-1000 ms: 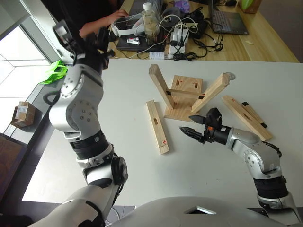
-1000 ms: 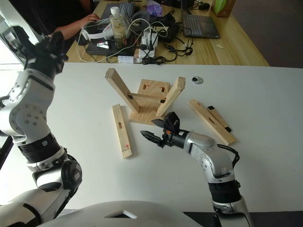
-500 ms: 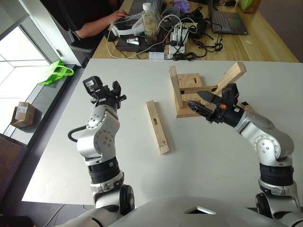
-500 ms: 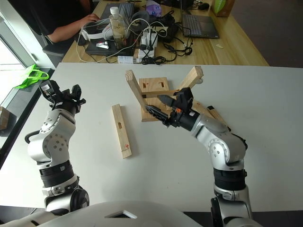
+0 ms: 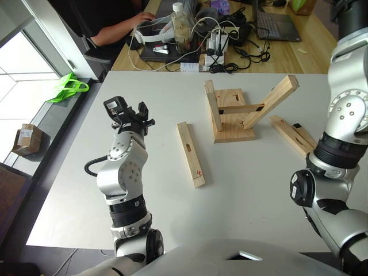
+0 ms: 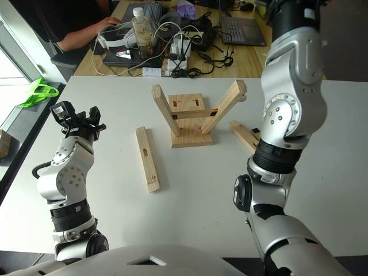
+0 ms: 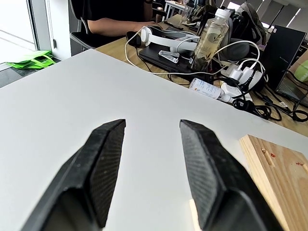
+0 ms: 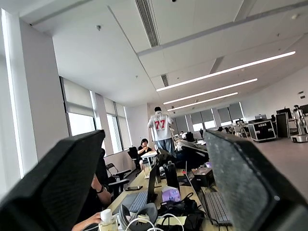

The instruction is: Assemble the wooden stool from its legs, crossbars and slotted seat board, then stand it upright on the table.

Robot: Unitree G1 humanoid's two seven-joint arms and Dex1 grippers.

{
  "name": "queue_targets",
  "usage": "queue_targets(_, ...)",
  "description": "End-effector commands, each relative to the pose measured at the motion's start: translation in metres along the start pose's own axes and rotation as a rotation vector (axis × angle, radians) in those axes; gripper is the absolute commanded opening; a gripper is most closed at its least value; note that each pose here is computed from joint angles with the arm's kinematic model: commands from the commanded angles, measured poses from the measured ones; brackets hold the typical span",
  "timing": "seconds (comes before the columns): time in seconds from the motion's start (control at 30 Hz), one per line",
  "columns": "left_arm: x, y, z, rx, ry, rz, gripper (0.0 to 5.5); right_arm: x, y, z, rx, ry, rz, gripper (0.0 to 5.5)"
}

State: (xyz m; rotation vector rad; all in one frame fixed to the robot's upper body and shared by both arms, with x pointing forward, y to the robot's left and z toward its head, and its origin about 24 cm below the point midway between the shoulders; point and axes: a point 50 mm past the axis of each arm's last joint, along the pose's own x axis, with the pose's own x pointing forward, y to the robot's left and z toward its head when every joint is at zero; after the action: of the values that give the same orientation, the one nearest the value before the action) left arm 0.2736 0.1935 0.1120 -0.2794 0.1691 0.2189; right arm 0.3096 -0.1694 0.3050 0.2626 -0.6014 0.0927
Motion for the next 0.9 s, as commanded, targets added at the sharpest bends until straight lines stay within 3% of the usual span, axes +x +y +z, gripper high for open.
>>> queue_targets(0.03,0.001,-0.003,0.009,0.011,-0.032,-0.014,2.08,0.001,0.005,0.019,-0.045,-0.063,0.019,3.83)
queue_targets(0.13,0.001,-0.002,0.009,0.012,-0.032,-0.012,2.08,-0.016,0.004,-0.011,-0.075,0.072,0.010,3.83)
queue_targets(0.27,0.000,-0.006,0.005,0.005,-0.019,-0.013,2.08,-0.092,-0.015,-0.129,-0.072,0.680,-0.024,3.83)
queue_targets(0.33,0.000,-0.010,0.002,0.002,-0.010,-0.024,2.08,-0.118,-0.016,-0.152,-0.036,0.811,-0.020,3.83)
queue_targets(0.5,-0.002,-0.011,0.000,-0.008,-0.006,-0.024,2.08,-0.083,0.004,-0.123,0.017,0.601,0.066,3.83)
queue_targets(0.63,-0.002,-0.010,0.001,-0.015,-0.015,-0.016,2.08,-0.048,0.023,-0.077,-0.015,0.315,0.170,3.83)
queue_targets(0.73,-0.002,-0.009,0.002,-0.017,-0.017,-0.011,2.08,-0.035,0.052,-0.036,0.147,0.126,0.319,3.83)
queue_targets(0.8,-0.001,-0.010,0.003,-0.017,-0.021,-0.011,2.08,-0.041,0.070,-0.034,0.317,0.165,0.421,3.83)
queue_targets(0.9,0.000,-0.010,0.004,-0.018,-0.026,-0.013,2.08,-0.062,0.062,-0.077,0.367,0.425,0.407,3.83)
